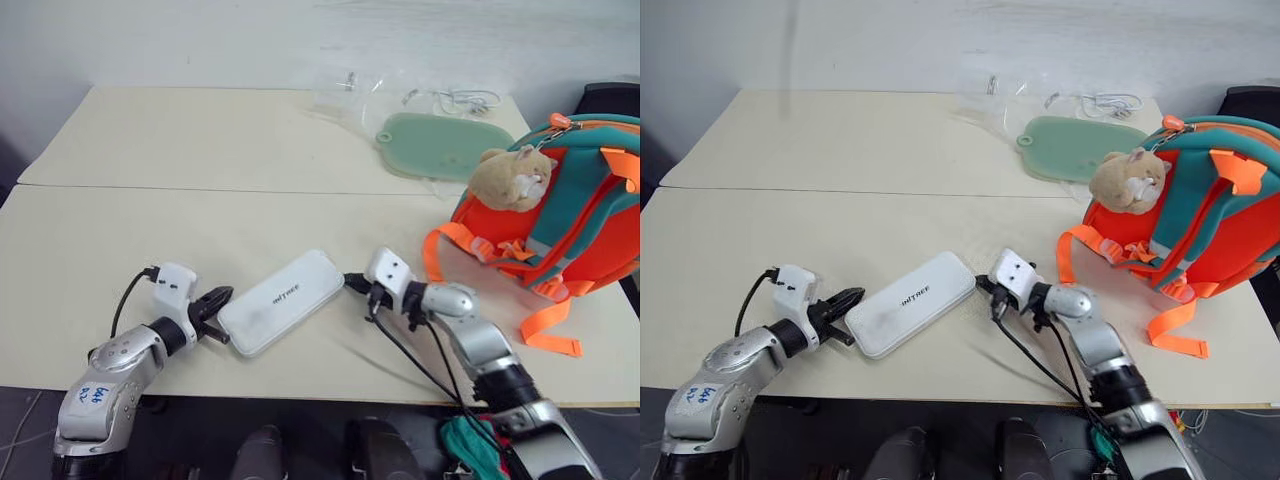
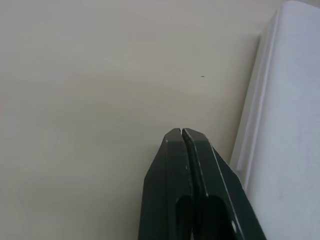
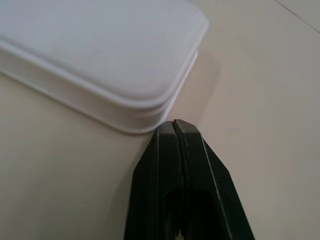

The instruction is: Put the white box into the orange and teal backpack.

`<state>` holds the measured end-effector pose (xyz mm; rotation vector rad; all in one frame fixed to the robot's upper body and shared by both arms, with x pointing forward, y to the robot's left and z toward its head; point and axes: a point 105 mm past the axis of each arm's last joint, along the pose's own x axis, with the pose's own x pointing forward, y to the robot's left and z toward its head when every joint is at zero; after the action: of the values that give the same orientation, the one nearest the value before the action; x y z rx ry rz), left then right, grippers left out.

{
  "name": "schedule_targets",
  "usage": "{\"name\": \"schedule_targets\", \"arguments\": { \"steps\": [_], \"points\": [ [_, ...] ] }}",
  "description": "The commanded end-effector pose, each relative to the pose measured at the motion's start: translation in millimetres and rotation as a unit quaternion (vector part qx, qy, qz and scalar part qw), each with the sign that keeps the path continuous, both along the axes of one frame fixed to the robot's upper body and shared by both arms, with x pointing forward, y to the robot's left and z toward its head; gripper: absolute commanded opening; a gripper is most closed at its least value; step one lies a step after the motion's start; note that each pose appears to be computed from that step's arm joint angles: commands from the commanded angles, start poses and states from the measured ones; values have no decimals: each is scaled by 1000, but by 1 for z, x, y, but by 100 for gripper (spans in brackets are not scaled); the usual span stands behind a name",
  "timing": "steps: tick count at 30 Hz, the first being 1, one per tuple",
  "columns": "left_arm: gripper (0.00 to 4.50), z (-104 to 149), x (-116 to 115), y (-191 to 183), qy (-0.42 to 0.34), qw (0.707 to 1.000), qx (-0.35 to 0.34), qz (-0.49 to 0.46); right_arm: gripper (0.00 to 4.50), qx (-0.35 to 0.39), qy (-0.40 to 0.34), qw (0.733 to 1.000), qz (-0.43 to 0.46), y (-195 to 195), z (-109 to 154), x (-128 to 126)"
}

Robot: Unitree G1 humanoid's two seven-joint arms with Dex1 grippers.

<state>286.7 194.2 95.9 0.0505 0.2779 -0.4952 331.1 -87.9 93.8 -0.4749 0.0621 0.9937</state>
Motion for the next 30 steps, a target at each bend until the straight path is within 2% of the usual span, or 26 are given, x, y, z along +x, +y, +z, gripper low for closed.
{"name": "schedule_targets", "arguments": {
  "steps": [1, 4, 8, 12, 15, 18, 22, 30],
  "points": [
    [4, 11, 1, 9, -24, 999, 7, 28, 0, 6, 8, 1000, -4, -12, 6, -17],
    [4, 12, -10, 31, -27, 998, 17, 61, 0, 9, 1, 1000, -22, -15, 6, -17],
    [4, 13, -41, 52, -20, 998, 9, 53, 0, 19, -33, 998, -54, -13, 12, -1],
    [4, 6, -76, 40, 25, 999, -18, -37, 0, 24, -67, 994, -80, -1, 17, 24],
    [4, 1, -86, 21, 45, 994, -46, -88, 0, 32, -70, 994, -72, 13, 15, 35],
    [4, -5, -86, 3, 57, 990, -56, -113, 0, 48, -58, 996, -46, 30, 13, 37],
    [4, -17, -70, 0, 48, 994, -36, -93, 0, 63, -30, 998, -2, 43, 6, 29],
    [4, -21, -40, 13, 27, 997, 6, -65, 0, 77, 4, 995, 65, 25, 7, -3]
  ]
}}
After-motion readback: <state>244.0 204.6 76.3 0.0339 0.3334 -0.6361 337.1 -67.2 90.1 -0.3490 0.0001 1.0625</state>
